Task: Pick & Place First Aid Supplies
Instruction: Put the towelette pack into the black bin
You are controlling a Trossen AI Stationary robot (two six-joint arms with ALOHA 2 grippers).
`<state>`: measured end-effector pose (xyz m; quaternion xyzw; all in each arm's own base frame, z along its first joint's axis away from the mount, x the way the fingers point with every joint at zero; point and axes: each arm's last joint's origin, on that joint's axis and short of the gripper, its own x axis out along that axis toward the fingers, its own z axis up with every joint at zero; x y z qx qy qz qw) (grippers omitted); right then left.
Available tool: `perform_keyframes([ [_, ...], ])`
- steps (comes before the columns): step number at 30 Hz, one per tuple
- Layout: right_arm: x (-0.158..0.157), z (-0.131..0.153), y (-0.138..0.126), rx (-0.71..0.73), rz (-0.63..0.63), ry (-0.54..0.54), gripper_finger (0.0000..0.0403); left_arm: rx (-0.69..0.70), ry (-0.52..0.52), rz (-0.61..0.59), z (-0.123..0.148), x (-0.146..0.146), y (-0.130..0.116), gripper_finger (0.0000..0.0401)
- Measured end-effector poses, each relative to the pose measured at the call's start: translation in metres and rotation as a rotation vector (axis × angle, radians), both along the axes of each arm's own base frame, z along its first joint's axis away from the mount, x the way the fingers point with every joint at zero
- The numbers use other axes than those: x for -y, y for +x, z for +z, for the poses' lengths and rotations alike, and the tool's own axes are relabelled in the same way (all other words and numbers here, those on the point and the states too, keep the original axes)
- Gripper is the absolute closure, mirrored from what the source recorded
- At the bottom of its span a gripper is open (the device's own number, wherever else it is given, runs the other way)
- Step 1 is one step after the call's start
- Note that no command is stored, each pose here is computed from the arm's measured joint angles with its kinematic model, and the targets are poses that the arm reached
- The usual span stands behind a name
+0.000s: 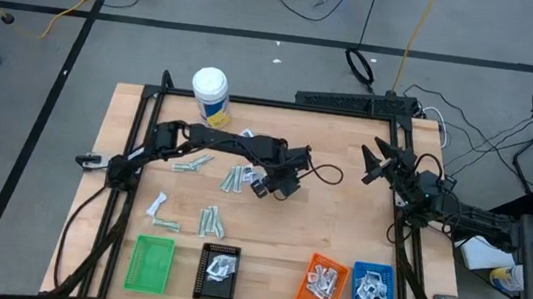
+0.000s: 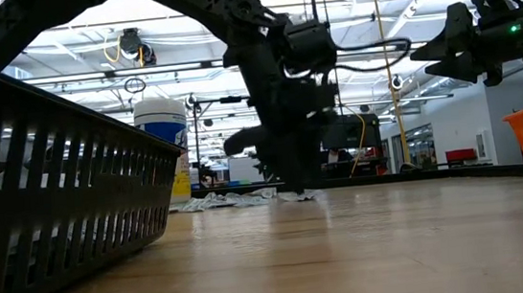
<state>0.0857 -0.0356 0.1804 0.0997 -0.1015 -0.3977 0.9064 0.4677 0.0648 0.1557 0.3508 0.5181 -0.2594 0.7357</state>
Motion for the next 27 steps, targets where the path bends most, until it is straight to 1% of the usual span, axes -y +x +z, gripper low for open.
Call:
perform_keyframes([
  [2, 0.0000, 0.0000, 0.0000, 0.000, 0.000, 0.000, 0.0135, -0.008, 0.018, 0.011, -0.0060, -0.0012, 0.0013, 0.0219],
  [5, 0.0000, 0.0000, 0.0000, 0.000, 0.000, 0.000, 0.0133, -0.007, 0.035, 0.045, -0.0064, -0.0029, 0.0017, 0.0219],
  [11, 0.0000, 0.0000, 0.0000, 0.000, 0.000, 0.000, 0.0131, -0.028, 0.001, 0.080, -0.0096, -0.0032, 0.0003, 0.0226],
  [13, 0.0000, 0.0000, 0.0000, 0.000, 0.000, 0.000, 0.0133, -0.029, -0.021, 0.074, -0.0100, -0.0028, 0.0002, 0.0244],
  [15, 0.0000, 0.0000, 0.0000, 0.000, 0.000, 0.000, 0.0135, -0.029, -0.038, 0.067, -0.0102, -0.0020, 0.0003, 0.0272],
  [21, 0.0000, 0.0000, 0.0000, 0.000, 0.000, 0.000, 0.0134, -0.032, -0.052, 0.104, -0.0109, -0.0013, 0.0003, 0.0381],
  [22, 0.0000, 0.0000, 0.0000, 0.000, 0.000, 0.000, 0.0133, -0.031, -0.056, 0.117, -0.0109, -0.0010, 0.0006, 0.0389],
  [24, 0.0000, 0.0000, 0.0000, 0.000, 0.000, 0.000, 0.0132, -0.028, -0.050, 0.135, -0.0108, -0.0001, 0.0010, 0.0390],
  [27, 0.0000, 0.0000, 0.0000, 0.000, 0.000, 0.000, 0.0133, -0.038, -0.009, 0.155, -0.0079, 0.0004, -0.0007, 0.0395],
])
